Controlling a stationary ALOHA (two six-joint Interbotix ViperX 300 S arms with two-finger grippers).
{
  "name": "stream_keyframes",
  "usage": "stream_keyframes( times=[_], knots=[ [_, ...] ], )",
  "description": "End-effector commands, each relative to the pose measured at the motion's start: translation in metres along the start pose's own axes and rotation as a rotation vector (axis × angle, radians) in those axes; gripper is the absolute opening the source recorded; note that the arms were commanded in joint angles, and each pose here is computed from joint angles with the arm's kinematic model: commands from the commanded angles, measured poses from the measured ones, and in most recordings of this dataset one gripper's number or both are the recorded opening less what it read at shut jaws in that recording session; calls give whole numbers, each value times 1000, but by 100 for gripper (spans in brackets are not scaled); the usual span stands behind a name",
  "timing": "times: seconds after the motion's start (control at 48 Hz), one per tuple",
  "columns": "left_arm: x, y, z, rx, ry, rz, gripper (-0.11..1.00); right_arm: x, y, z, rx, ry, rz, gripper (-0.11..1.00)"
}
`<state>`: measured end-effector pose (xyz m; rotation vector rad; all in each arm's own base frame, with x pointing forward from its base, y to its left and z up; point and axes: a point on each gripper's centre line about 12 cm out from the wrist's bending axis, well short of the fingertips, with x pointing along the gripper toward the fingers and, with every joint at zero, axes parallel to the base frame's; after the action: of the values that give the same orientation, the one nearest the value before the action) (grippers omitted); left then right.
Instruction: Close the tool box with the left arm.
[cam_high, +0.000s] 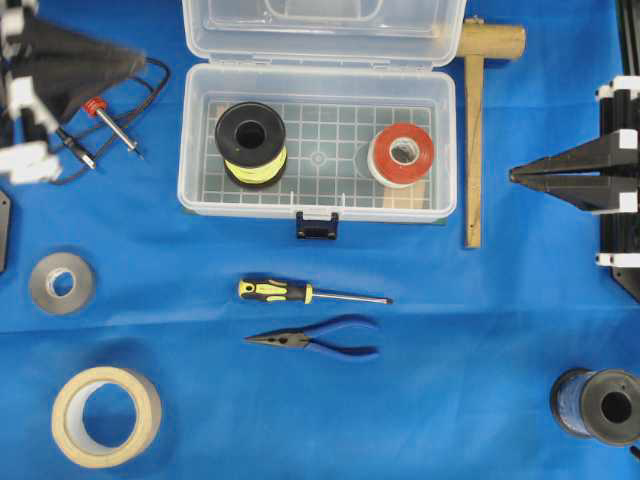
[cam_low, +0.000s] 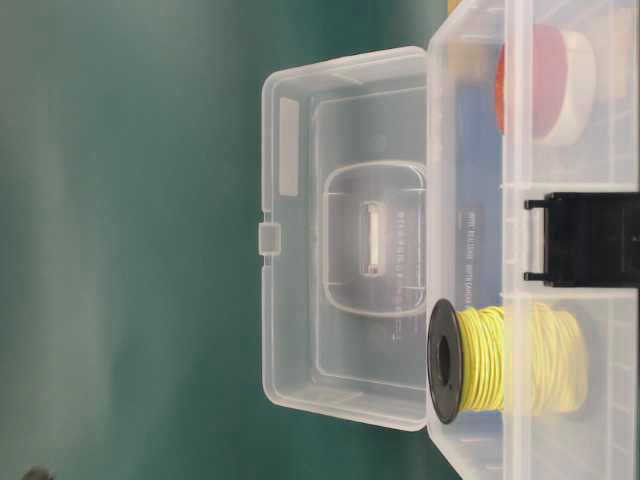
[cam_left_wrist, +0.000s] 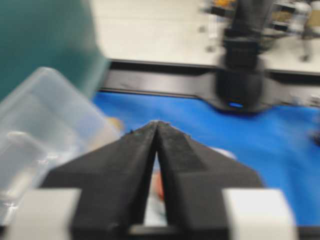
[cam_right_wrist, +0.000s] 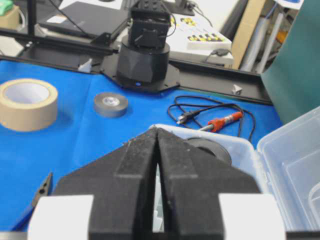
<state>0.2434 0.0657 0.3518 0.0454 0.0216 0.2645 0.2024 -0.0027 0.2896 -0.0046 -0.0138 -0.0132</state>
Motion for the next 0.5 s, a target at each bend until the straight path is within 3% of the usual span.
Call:
stream_keyframes(
  times=[0.0, 0.188, 0.25, 0.313, 0.479],
  knots=[
    [13, 16, 13, 1, -12, 61, 21, 3, 0, 9, 0, -17, -2, 0],
    [44, 56, 4, 2, 60, 184, 75, 4, 0, 6, 0, -5, -2, 0],
    [55, 69, -1, 15, 97, 215, 87, 5, 0, 5, 0, 2, -2, 0],
    [66, 80, -4, 33, 138, 237, 92, 5, 0, 5, 1, 6, -2, 0],
    [99, 111, -13, 77, 268, 275, 91, 5, 0, 2, 0, 17, -1, 0]
  ],
)
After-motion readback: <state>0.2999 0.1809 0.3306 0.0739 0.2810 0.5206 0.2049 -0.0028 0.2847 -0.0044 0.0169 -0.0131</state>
